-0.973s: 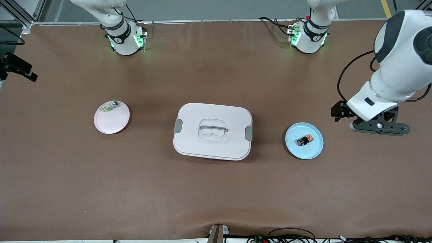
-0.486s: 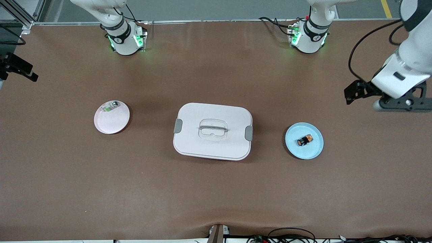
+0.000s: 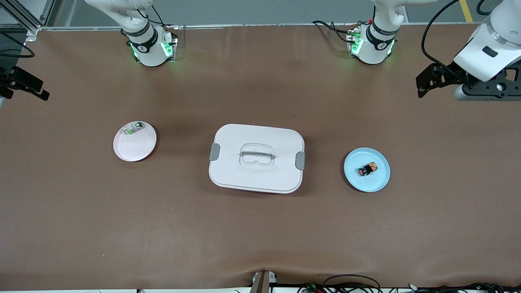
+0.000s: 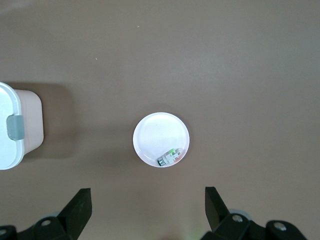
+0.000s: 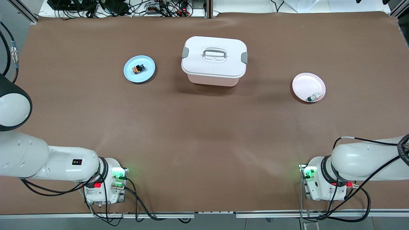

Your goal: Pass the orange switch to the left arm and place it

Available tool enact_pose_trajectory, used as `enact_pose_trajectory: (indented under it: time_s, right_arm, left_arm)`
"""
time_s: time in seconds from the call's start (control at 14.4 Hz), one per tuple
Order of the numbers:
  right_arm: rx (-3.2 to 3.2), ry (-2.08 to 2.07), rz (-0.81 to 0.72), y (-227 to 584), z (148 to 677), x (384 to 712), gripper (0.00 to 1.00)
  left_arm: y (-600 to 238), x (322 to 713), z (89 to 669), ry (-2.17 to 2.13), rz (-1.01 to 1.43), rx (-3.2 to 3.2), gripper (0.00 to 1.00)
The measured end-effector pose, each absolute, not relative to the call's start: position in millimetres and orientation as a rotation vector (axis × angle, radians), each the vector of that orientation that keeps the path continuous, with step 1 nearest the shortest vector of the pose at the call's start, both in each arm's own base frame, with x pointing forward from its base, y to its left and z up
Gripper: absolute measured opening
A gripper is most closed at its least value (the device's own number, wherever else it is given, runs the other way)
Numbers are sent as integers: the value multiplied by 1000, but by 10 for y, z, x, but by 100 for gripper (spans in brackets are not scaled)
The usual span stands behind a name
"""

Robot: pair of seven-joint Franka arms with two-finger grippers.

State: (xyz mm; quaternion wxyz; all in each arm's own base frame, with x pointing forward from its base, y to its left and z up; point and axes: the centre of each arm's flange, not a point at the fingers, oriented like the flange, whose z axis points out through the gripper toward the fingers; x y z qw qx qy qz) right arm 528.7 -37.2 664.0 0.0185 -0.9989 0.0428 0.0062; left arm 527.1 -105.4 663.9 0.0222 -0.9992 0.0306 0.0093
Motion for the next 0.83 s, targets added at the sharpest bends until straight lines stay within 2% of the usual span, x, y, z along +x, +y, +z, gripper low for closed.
enact_pose_trajectory:
  time_s: [0.42,0.83]
  right_arm:
    - [-3120,111,21,-309,6643,5290,100]
    - [-3132,111,106,-323,6515,5309,100]
  left_arm:
    - [-802,5174,6768,26,39,-3115,100]
    - [-786,5187,6738,21,48,-3114,100]
